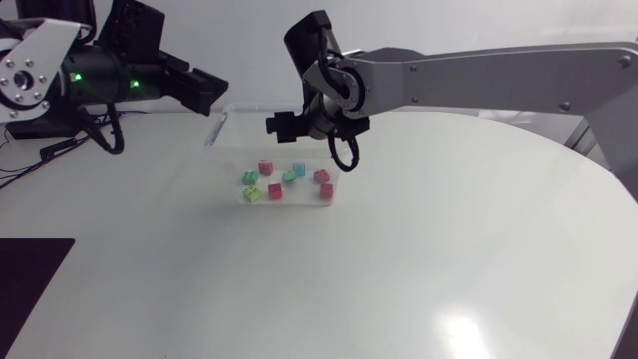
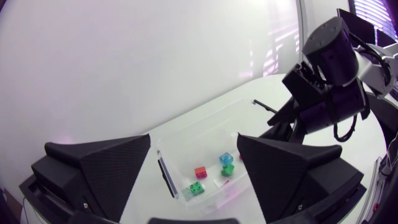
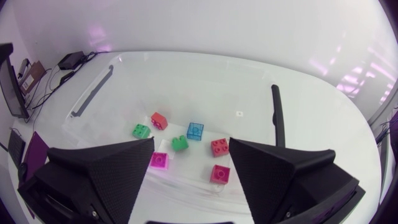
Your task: Place the duplo bricks in the container
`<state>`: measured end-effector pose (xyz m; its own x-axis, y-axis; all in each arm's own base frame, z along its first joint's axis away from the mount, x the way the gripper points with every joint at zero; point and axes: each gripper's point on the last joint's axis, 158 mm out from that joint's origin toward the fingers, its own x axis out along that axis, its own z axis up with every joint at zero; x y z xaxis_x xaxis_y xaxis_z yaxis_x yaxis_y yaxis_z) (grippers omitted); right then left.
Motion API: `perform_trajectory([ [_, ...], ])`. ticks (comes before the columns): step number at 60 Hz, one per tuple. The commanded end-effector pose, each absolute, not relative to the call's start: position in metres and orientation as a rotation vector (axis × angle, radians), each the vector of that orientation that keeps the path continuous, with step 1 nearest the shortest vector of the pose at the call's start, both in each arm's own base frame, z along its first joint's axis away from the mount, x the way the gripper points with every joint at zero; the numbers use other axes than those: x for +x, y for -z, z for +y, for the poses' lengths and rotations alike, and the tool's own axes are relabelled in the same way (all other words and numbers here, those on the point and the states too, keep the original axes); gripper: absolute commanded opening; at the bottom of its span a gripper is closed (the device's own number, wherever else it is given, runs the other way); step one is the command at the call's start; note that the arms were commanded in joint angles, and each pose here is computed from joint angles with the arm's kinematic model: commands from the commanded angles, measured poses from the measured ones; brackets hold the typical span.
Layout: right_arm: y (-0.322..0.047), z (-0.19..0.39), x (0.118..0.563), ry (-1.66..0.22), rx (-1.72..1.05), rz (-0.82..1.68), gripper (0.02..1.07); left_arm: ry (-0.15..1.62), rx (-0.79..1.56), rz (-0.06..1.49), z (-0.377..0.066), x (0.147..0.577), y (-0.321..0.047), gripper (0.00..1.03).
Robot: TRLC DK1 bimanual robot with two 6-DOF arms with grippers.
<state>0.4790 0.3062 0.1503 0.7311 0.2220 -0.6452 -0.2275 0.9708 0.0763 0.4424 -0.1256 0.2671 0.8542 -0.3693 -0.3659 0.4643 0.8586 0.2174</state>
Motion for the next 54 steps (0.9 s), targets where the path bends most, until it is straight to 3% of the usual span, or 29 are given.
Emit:
perform_trajectory([
  [1, -0.185, 0.287, 0.472, -0.234, -0.001, 0.654, 1.02, 0.429, 0.325, 0.320, -0.115, 0.423, -0.268, 0.98],
  [15, -0.211, 0.224, 0.444, -0.164, -0.027, 0.593, 1.02, 0.331, 0.341, 0.286, -0.090, 0.385, -0.274, 0.99],
  [34, -0.211, 0.120, 0.407, -0.034, -0.037, 0.561, 1.02, 0.233, 0.336, 0.254, -0.050, 0.350, -0.261, 0.99],
  [54, -0.211, 0.052, 0.364, 0.069, -0.048, 0.510, 1.02, 0.150, 0.367, 0.202, -0.022, 0.316, -0.249, 0.99],
])
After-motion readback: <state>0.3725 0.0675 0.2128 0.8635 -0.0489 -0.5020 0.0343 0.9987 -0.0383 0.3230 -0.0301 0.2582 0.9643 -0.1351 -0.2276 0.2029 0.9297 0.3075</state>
